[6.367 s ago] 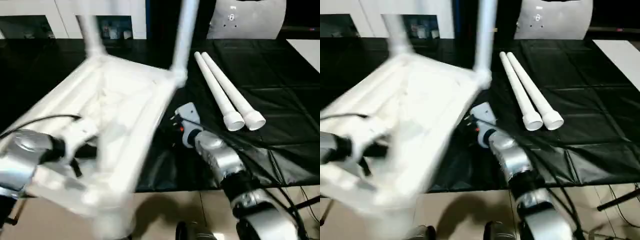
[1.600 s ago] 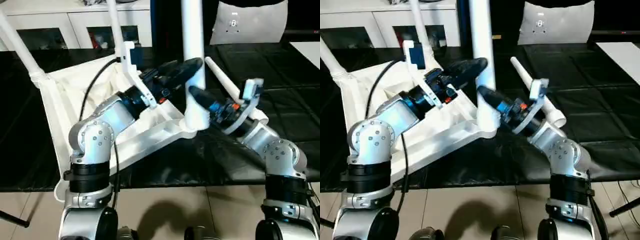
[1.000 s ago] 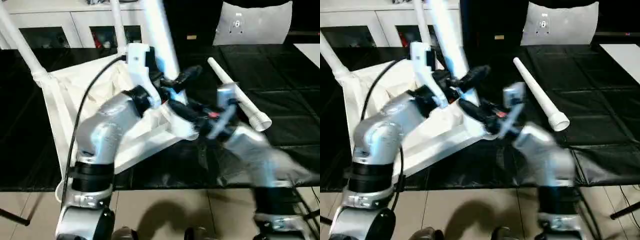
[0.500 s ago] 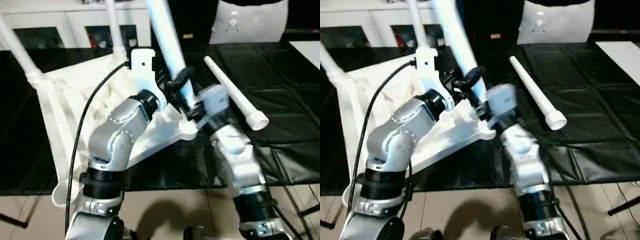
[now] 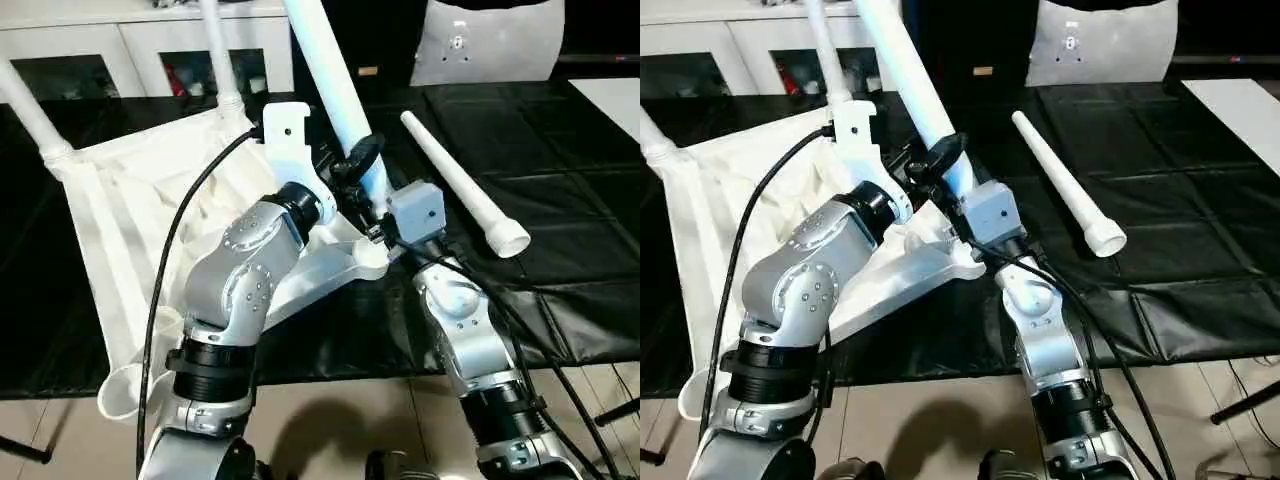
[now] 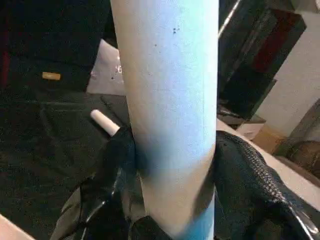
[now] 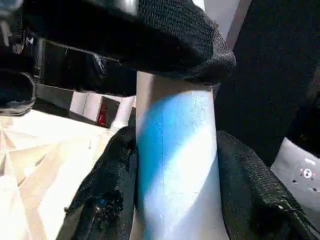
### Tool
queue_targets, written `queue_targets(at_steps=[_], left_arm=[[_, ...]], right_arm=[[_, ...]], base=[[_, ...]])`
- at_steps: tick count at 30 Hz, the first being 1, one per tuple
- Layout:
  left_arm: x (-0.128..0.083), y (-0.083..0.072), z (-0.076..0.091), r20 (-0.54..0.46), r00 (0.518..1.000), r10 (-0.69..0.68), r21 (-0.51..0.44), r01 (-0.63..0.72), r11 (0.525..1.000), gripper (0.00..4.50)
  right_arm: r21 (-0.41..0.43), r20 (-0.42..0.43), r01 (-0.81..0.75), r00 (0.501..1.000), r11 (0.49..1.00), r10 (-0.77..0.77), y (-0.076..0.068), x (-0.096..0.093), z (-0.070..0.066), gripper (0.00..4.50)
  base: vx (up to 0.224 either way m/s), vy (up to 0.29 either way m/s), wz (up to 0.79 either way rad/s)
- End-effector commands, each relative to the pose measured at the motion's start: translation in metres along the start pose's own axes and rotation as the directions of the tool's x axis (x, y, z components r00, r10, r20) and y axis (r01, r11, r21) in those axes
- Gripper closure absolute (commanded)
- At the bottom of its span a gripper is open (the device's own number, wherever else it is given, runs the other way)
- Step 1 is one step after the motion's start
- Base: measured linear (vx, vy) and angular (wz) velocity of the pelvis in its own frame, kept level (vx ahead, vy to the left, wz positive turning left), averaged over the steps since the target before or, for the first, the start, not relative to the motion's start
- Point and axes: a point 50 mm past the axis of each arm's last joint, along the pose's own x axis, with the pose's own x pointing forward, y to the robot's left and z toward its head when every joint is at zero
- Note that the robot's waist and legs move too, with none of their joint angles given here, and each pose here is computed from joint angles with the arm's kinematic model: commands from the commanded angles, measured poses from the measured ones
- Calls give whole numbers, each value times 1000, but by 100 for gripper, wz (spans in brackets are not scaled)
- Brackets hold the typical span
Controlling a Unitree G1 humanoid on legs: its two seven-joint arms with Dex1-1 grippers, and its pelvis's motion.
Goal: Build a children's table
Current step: Pick table leg
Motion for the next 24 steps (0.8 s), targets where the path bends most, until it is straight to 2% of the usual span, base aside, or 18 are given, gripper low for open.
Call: queue_targets(at_steps=[1, 8, 11, 12, 14, 17, 24], left_arm=[[0, -2, 2, 25, 1000, 1, -13, 0, 1000, 252], [1, 0, 3, 43, 999, 17, -25, -16, 1000, 253], [2, 7, 6, 53, 997, 52, -23, -51, 998, 253], [2, 9, 6, 56, 997, 61, -23, -60, 998, 254], [3, 14, 8, 62, 994, 86, -20, -85, 996, 254], [3, 20, 10, 73, 991, 114, -26, -112, 993, 255], [2, 28, 11, 76, 987, 140, -39, -138, 990, 255]], right_arm=[[-5, -7, -1, 1000, 1000, 1, 2, 2, -1, 262], [-5, -3, 4, 1000, 1000, -4, 1, 4, -2, 262], [5, -5, -46, 999, 999, 46, 2, 6, -3, 262], [8, -8, -50, 999, 999, 50, 1, 6, -3, 227], [21, -22, -49, 999, 999, 49, -1, 7, -5, 192], [48, -40, -63, 997, 997, 65, -2, 9, -8, 171], [50, -51, -86, 995, 995, 88, -3, 11, -9, 115]], base=[[0, 0, 0], [0, 0, 0], [0, 0, 0], [0, 0, 0], [0, 0, 0], [0, 0, 0], [0, 0, 0]])
